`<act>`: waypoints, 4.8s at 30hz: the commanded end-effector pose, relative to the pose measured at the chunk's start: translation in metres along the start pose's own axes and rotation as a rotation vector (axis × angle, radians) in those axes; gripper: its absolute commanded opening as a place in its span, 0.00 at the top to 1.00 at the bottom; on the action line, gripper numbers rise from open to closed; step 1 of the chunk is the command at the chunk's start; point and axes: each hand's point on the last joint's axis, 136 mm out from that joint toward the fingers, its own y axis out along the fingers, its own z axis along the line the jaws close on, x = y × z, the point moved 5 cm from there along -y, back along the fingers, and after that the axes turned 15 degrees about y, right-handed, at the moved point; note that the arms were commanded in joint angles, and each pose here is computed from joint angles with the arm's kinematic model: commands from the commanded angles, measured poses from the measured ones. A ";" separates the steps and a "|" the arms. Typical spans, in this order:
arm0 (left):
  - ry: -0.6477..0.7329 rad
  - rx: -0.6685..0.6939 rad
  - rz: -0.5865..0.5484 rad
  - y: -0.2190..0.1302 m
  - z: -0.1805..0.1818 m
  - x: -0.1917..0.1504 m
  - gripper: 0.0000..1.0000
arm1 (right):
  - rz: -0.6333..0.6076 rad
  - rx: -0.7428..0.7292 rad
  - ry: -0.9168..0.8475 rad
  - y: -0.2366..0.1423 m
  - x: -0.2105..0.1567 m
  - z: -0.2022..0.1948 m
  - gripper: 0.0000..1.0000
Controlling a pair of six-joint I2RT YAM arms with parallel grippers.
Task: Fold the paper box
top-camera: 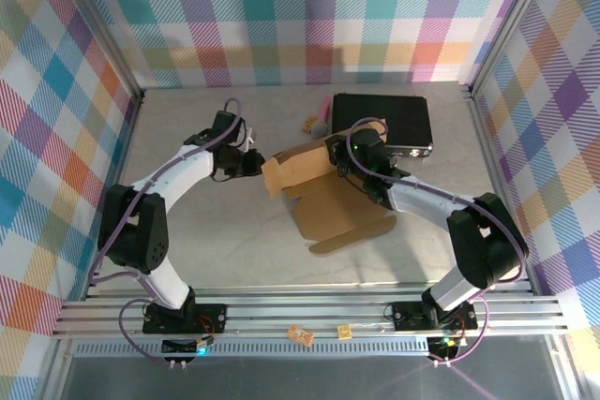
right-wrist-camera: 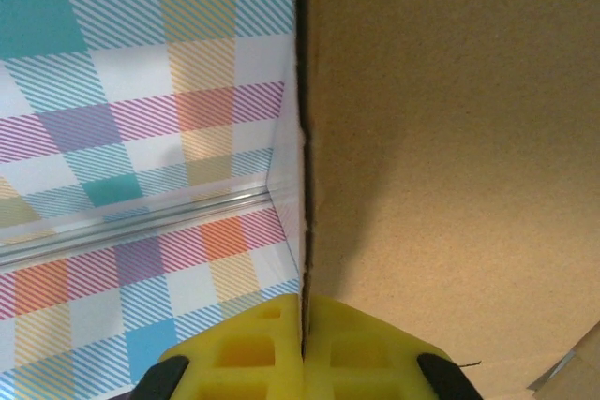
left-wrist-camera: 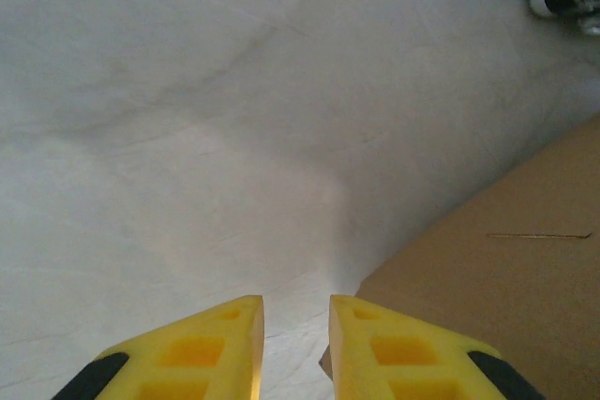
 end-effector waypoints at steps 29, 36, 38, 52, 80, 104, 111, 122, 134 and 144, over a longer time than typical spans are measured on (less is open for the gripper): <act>-0.088 0.041 -0.315 -0.089 -0.024 0.040 0.39 | 0.061 0.039 0.029 0.011 0.009 0.007 1.00; -0.050 -0.099 -0.188 -0.053 -0.040 0.047 0.44 | 0.058 0.037 0.037 0.012 0.009 0.007 1.00; -0.042 -0.121 -0.158 -0.045 -0.044 0.043 0.47 | 0.060 0.038 0.038 0.013 0.009 0.007 1.00; -0.002 -0.086 -0.059 -0.017 -0.057 0.023 0.56 | 0.103 0.084 0.057 0.020 0.012 -0.002 1.00; -0.059 0.042 -0.058 -0.005 -0.083 0.022 0.82 | 0.355 0.206 0.040 0.028 0.020 -0.015 1.00; -0.138 0.080 -0.050 0.001 -0.097 0.043 0.78 | 0.329 0.177 0.096 0.023 0.024 -0.006 1.00; -0.166 0.053 -0.072 0.008 -0.100 0.049 0.85 | 0.288 0.138 0.127 0.013 0.023 0.004 1.00; -0.199 0.038 -0.079 0.014 -0.111 0.062 0.85 | 0.252 0.110 0.180 0.012 0.023 0.005 1.00; -0.303 0.011 -0.072 0.012 -0.127 0.067 0.89 | 0.247 0.105 0.204 0.014 0.024 0.007 1.00; -0.334 -0.046 -0.076 0.016 -0.143 0.074 0.89 | 0.251 0.105 0.205 0.015 0.023 0.010 1.00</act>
